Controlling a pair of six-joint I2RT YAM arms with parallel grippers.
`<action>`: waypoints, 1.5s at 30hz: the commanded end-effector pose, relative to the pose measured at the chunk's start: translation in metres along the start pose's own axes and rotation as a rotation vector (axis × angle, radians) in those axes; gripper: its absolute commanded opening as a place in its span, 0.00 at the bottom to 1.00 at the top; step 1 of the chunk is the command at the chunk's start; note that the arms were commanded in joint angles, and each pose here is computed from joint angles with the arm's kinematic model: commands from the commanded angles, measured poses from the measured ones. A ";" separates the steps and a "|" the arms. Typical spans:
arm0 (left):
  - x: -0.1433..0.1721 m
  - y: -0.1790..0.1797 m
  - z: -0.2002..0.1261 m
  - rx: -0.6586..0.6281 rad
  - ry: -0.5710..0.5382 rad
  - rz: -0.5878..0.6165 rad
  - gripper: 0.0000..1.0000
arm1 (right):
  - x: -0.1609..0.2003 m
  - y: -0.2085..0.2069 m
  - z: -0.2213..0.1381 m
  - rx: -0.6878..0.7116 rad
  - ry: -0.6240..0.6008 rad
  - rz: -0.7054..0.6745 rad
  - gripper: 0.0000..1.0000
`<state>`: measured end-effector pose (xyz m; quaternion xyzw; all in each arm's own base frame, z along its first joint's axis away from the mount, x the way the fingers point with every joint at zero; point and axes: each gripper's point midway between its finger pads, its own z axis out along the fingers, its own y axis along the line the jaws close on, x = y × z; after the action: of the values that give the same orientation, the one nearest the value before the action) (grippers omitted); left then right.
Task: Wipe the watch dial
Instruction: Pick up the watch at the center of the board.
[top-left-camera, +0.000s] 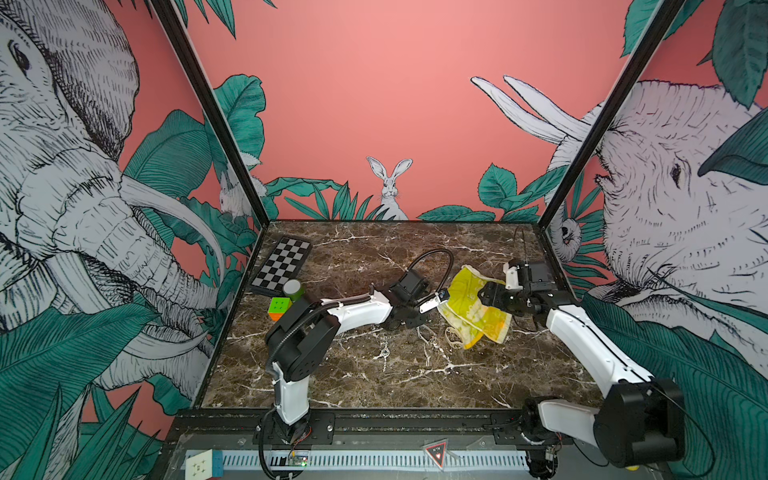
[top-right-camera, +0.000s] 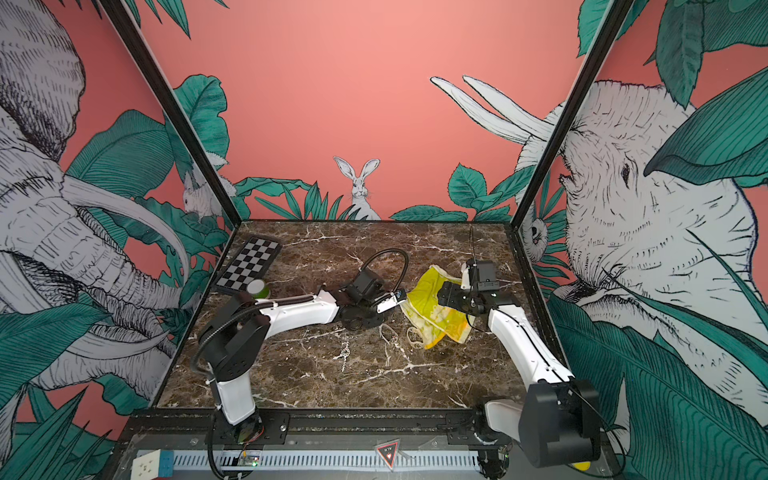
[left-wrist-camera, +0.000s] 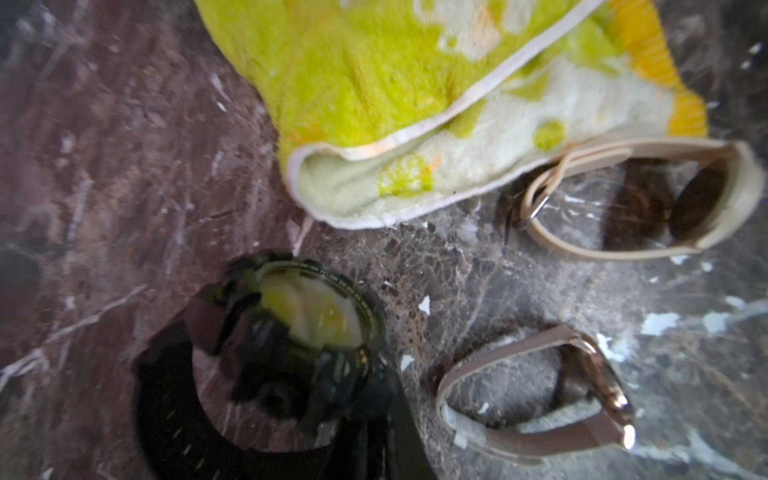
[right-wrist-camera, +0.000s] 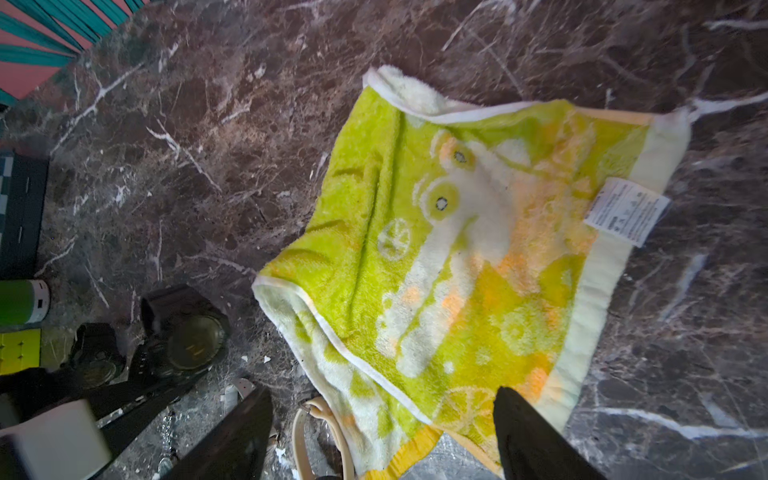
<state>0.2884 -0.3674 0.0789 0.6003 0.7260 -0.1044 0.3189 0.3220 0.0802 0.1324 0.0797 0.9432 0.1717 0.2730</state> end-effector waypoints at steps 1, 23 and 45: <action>-0.028 0.010 -0.032 -0.077 -0.157 -0.002 0.00 | -0.015 0.014 0.004 -0.012 -0.021 -0.007 0.81; -0.028 -0.002 -0.121 -0.058 -0.590 -0.058 0.00 | -0.003 0.089 0.075 0.080 0.136 -0.178 0.71; -0.022 -0.013 -0.100 0.053 -0.577 -0.078 0.00 | 0.020 0.090 0.125 0.203 0.247 -0.289 0.69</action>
<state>0.2484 -0.3332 0.1652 0.5213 0.6321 -0.2855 0.4972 0.3750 0.1960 0.0563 -0.0408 0.9846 0.0420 0.1649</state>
